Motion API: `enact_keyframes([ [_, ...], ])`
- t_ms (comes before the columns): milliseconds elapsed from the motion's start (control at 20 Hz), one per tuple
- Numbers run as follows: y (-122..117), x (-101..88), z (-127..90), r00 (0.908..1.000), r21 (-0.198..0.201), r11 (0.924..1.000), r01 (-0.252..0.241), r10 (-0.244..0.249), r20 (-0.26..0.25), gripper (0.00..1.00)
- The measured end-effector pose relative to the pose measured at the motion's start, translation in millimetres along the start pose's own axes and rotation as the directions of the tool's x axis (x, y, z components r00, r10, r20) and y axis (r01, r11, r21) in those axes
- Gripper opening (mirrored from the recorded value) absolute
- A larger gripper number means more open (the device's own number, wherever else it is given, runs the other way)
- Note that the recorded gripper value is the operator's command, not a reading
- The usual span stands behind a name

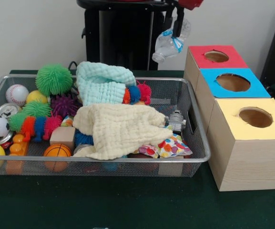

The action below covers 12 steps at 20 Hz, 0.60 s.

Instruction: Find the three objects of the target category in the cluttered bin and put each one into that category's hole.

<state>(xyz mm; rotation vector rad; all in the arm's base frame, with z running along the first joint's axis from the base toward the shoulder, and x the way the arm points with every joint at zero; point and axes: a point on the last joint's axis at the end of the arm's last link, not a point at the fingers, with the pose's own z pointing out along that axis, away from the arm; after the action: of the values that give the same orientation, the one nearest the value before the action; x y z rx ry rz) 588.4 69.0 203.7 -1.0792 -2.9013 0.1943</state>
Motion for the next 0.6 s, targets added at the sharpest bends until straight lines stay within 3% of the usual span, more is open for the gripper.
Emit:
enact_keyframes([
  [250, 9, 16.7, 2, 0.9976, 0.012, 0.9976, -0.068, 0.068, -0.008, 0.00],
  [600, 27, 30.5, 1, 0.9779, -0.001, 0.9791, -0.203, 0.203, -0.050, 0.00],
])
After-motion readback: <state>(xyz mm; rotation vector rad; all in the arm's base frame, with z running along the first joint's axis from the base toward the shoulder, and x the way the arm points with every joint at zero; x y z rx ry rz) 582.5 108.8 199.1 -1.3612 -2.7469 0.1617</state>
